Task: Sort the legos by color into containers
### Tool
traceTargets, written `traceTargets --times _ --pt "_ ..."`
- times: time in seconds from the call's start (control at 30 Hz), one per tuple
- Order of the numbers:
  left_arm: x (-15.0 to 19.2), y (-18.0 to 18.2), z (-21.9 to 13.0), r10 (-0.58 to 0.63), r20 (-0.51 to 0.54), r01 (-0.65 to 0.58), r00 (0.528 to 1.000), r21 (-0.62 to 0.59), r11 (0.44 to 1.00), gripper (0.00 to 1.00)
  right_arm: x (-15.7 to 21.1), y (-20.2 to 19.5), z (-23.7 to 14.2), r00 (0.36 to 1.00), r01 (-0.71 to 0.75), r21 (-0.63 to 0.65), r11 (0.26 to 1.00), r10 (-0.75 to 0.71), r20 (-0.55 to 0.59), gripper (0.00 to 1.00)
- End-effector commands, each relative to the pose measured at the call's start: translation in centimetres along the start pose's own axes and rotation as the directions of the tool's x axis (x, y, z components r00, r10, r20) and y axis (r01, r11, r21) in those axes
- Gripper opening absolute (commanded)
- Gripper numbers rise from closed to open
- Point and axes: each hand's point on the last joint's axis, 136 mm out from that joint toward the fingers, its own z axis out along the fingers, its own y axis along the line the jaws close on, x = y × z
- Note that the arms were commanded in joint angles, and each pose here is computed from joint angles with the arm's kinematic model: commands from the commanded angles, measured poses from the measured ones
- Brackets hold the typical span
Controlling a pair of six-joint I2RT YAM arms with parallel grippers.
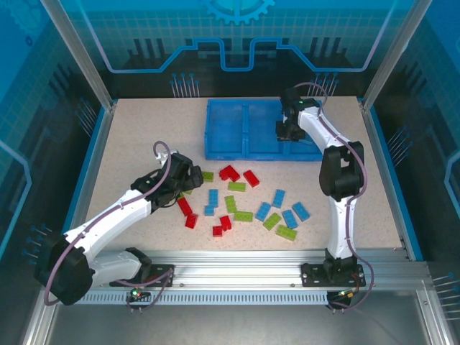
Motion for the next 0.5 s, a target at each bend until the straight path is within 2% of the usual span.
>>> traceTargets --times 0.0,0.03,0.17,0.2,0.33,0.47 --pt "0.2 0.6 -0.1 0.005 -0.009 -0.005 1.0 -0.01 1.0 0.99 2.1 2.8 -1.2 0.998 0.032 -0.099 0.995 -0.036 -0.042 0.21" --pt "0.2 0.5 -0.1 0.004 -0.008 -0.004 1.0 -0.009 1.0 0.99 2.3 3.1 -1.4 0.998 0.024 -0.111 0.994 -0.03 -0.048 0.25" --pt "0.3 0.5 0.0 0.003 -0.009 -0.003 1.0 -0.008 1.0 0.99 2.2 3.4 -3.1 0.999 -0.015 -0.135 0.991 0.01 -0.034 0.69" --pt "0.3 0.5 0.0 0.005 -0.011 -0.005 1.0 -0.006 1.0 0.99 2.2 3.2 -3.7 0.999 -0.028 -0.132 0.991 0.025 -0.024 0.75" --pt "0.5 0.5 0.3 0.009 -0.015 -0.009 1.0 -0.01 1.0 0.99 3.3 2.8 -7.5 0.997 -0.083 -0.139 0.987 0.083 -0.008 0.77" --pt "0.9 0.3 0.8 0.026 -0.031 -0.027 0.999 -0.01 1.0 0.99 7.7 2.5 -9.7 0.994 -0.11 -0.135 0.985 0.107 -0.03 0.77"
